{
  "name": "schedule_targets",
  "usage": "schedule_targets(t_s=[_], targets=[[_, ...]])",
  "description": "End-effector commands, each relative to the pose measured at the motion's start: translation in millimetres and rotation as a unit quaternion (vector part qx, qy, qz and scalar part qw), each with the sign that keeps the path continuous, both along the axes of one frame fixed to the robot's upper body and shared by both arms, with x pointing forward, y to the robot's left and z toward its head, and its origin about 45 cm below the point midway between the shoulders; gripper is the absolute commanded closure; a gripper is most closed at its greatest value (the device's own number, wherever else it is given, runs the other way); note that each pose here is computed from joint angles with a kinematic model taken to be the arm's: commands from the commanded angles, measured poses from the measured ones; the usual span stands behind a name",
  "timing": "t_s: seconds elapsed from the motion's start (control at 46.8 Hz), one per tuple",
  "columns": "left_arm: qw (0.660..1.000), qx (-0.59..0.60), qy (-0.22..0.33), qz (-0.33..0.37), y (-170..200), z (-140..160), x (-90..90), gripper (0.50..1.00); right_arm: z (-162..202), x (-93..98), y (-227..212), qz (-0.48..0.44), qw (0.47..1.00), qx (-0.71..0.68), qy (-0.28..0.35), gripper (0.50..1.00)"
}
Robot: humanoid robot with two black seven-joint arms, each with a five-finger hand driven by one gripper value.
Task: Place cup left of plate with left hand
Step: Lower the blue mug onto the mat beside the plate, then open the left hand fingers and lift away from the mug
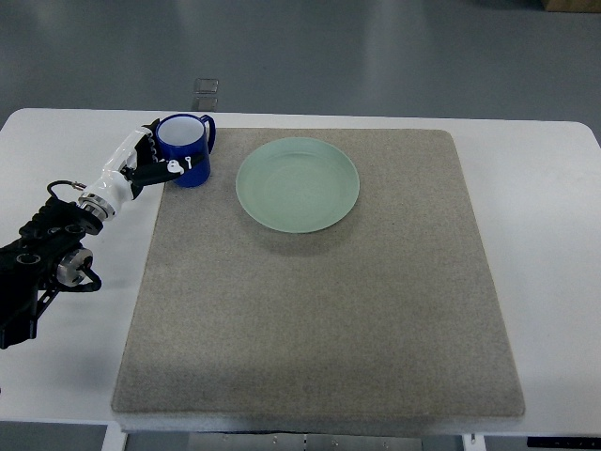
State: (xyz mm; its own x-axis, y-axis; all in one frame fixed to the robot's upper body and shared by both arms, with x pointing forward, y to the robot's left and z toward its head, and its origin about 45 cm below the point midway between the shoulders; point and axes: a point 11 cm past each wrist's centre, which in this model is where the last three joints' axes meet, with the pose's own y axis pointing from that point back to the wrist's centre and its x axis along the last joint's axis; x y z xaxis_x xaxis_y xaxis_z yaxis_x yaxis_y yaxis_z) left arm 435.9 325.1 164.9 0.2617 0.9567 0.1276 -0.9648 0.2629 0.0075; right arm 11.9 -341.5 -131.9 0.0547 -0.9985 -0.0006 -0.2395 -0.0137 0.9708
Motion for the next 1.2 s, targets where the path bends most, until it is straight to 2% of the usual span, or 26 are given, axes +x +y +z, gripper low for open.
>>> schedule_targets(t_s=[0.0, 0.064, 0.128, 0.299, 0.428, 0.877, 1.176], targets=[[1.0, -0.002, 0.0, 0.0, 0, 0, 0.1, 0.615, 0, 0.0, 0, 0.0, 1.0, 0.0, 0.0, 0.568], [1.0, -0.002, 0.001, 0.0, -1, -1, -0.3, 0.607, 0, 0.0, 0, 0.0, 1.0, 0.0, 0.0, 0.568], [1.0, -0.004, 0.0, 0.0, -1, -1, -0.2, 0.538, 0, 0.0, 0, 0.0, 1.0, 0.0, 0.0, 0.568], [1.0, -0.007, 0.0, 0.0, -2, 0, -0.2, 0.534, 0, 0.0, 0, 0.0, 1.0, 0.0, 0.0, 0.568], [1.0, -0.011, -0.004, 0.001, -2, 2, 0.6, 0.506, 0, 0.0, 0, 0.0, 1.0, 0.0, 0.0, 0.568], [0.999, -0.039, -0.029, -0.002, -2, 24, 6.3, 0.506, 0, 0.0, 0, 0.0, 1.0, 0.0, 0.0, 0.568], [0.994, -0.066, -0.086, 0.019, 7, 73, 28.1, 0.506, 0, 0.0, 0, 0.0, 1.0, 0.0, 0.0, 0.568]])
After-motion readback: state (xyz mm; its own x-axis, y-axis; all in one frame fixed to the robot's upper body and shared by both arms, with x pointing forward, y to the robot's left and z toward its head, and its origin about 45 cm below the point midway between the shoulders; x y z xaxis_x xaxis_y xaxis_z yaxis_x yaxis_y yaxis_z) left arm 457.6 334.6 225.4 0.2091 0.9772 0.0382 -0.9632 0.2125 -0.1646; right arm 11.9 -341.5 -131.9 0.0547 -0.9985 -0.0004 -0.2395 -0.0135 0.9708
